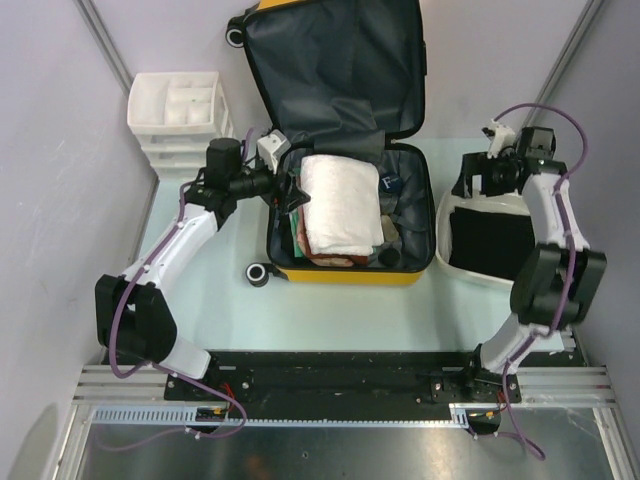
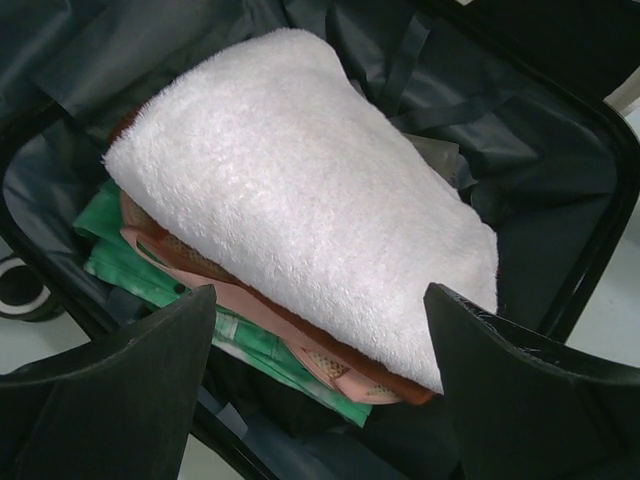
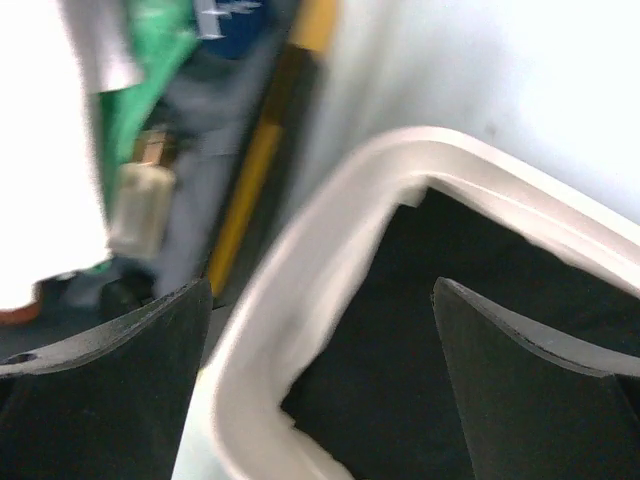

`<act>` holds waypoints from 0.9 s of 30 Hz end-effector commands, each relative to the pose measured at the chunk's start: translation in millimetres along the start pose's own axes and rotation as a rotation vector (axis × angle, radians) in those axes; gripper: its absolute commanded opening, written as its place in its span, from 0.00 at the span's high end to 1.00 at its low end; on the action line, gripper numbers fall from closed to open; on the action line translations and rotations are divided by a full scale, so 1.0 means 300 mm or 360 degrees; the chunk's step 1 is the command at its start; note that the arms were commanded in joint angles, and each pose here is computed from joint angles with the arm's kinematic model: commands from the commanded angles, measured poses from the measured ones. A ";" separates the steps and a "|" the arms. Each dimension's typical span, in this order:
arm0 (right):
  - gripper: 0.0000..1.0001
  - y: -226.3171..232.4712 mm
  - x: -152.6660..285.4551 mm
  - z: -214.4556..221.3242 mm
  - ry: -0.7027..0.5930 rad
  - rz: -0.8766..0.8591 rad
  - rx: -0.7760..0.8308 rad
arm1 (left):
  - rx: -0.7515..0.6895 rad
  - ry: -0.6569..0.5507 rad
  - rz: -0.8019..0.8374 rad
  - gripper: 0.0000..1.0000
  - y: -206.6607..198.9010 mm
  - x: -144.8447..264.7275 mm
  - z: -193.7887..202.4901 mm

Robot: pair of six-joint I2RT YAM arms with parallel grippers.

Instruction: Open, take out, and arrange the luggage

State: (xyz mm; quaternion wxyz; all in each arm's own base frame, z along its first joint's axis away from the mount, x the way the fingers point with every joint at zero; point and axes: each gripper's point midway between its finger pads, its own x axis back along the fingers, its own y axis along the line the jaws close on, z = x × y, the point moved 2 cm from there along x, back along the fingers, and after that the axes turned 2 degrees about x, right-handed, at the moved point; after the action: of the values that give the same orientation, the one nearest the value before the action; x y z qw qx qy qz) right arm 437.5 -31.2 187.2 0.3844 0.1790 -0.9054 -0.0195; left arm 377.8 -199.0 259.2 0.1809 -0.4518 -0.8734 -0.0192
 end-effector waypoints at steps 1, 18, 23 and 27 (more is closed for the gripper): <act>0.04 0.384 0.110 -0.127 -0.0375 -0.0307 0.0487 | 0.0225 -0.0015 0.0035 0.11 -0.044 0.036 -0.009; 0.25 0.939 -0.024 0.002 -0.0543 -0.0856 0.1048 | -0.1305 -0.0035 0.0435 0.44 -0.302 0.065 0.187; 0.25 0.879 0.006 0.003 -0.0534 -0.0834 0.1027 | -0.1555 -0.0008 0.0597 0.51 -0.351 -0.041 0.224; 0.18 0.852 0.031 -0.005 -0.0550 -0.0793 0.1030 | -0.1684 0.0025 0.0655 0.50 -0.344 -0.101 0.255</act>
State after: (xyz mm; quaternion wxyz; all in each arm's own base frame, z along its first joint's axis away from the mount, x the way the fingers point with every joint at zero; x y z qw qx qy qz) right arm 356.8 210.0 212.8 0.1763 0.4964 -0.8393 0.1341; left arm 273.2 -256.4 186.0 -0.0010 -0.6430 -0.6786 -0.3550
